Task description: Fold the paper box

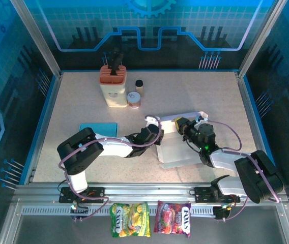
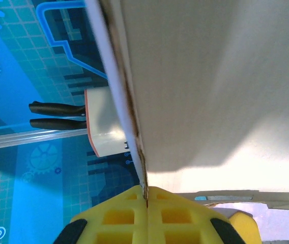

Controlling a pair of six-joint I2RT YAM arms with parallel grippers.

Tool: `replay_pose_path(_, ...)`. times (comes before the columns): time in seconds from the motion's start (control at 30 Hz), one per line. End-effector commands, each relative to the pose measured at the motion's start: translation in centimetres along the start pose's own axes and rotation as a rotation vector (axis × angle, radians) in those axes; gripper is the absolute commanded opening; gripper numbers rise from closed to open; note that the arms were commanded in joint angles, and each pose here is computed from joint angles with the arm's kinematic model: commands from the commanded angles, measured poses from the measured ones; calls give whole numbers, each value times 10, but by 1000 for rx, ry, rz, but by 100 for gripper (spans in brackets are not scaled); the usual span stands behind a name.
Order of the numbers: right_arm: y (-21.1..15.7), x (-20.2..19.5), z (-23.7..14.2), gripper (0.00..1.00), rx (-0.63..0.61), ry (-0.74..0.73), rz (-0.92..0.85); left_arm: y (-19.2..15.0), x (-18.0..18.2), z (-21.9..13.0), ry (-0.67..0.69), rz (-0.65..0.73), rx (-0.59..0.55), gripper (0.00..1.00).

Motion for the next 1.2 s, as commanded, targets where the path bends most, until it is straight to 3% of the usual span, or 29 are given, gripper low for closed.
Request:
replay_pose_path(0.0,-14,-11,-2,0,61,-48,9,7,-11,2,-13,-17,-35,25)
replay_pose_path(0.13,-14,-6,1,0,72,-42,8,7,-12,2,-30,-16,-51,13)
replay_pose_path(0.43,-13,0,6,0,86,-48,11,5,-18,1,-50,27,-52,0)
replay_pose_path(0.93,-13,0,5,0,94,-71,14,11,-21,9,94,-43,-48,0)
replay_pose_path(1.17,-12,0,5,0,98,-67,14,11,-23,8,49,-73,-80,0)
Point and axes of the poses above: each hand's point on the last joint's axis, 136 mm out from that joint toward the fingers, its own z axis out along the fingers, its own x axis along the line the jaws close on, y = z × x, the point moved 6 cm from there along -z, back along the fingers, and after that the axes turned 10 degrees about -z, right-handed, at the moved point
